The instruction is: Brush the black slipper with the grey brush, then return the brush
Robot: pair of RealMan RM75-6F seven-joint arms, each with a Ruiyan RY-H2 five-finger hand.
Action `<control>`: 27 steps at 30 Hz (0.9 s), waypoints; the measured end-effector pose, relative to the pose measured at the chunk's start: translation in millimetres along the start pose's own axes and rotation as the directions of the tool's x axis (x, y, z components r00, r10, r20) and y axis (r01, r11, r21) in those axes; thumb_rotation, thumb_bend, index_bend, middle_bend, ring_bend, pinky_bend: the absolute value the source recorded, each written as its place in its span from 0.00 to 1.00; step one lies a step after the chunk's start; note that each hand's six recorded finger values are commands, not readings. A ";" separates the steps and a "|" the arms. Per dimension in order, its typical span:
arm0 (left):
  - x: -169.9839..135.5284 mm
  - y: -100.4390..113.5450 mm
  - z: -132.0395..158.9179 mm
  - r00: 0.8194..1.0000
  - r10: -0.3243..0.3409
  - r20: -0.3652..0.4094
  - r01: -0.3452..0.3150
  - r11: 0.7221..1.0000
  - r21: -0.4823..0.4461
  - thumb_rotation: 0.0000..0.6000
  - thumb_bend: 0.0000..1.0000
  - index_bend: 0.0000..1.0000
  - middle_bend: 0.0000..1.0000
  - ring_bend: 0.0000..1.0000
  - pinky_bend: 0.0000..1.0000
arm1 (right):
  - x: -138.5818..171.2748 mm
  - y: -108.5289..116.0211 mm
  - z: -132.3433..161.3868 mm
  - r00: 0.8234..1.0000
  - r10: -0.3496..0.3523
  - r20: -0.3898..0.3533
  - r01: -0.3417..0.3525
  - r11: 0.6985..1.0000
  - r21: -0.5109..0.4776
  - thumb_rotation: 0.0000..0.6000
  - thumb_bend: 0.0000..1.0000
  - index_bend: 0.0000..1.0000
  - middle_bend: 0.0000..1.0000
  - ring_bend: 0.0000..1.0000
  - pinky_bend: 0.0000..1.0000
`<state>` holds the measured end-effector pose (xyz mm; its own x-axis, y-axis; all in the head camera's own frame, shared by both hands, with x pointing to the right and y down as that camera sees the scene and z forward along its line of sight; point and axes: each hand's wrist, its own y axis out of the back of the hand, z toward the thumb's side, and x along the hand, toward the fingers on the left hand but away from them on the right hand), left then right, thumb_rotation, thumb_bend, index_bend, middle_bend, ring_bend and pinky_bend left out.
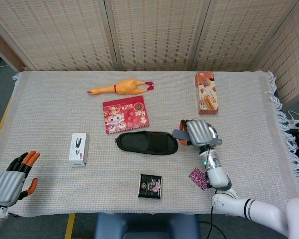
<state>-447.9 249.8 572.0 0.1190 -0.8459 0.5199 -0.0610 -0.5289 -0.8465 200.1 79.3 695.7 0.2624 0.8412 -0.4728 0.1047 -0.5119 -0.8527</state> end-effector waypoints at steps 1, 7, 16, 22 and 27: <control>-0.7 1.1 0.1 1.000 0.003 0.003 -0.003 1.000 -0.004 1.00 0.52 0.00 0.00 0.00 0.13 | -1.4 1.9 9.8 1.000 -0.001 -0.020 0.001 1.000 0.012 1.00 0.41 0.87 0.69 0.66 0.86; -5.1 5.3 -1.0 1.000 0.004 0.016 -0.004 1.000 -0.022 1.00 0.52 0.00 0.00 0.00 0.13 | -7.3 -3.9 49.4 0.998 0.009 -0.066 -0.005 0.998 0.062 1.00 0.41 0.86 0.69 0.66 0.86; -11.4 14.4 -6.0 1.000 0.027 0.010 -0.027 0.999 -0.047 1.00 0.52 0.00 0.00 0.00 0.13 | -11.0 -26.3 71.8 0.997 0.036 -0.068 -0.033 0.998 0.050 1.00 0.41 0.87 0.69 0.67 0.86; -11.4 13.1 -7.5 1.000 0.020 0.004 -0.020 0.999 -0.041 1.00 0.52 0.00 0.00 0.00 0.13 | -12.4 -32.4 65.2 0.998 0.040 -0.047 -0.036 0.996 0.081 1.00 0.41 0.87 0.69 0.67 0.86; -12.2 13.2 -6.5 1.000 0.021 0.003 -0.020 0.999 -0.038 1.00 0.52 0.00 0.00 0.00 0.13 | -12.3 -35.2 60.6 0.998 0.051 -0.041 -0.048 0.995 0.084 1.00 0.41 0.87 0.69 0.67 0.86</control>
<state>-456.6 252.7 555.2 0.1209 -0.8564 0.5020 -0.1007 -0.5137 -0.8521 135.1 97.5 718.0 0.3070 0.8060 -0.5061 0.0114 -0.5349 -0.8449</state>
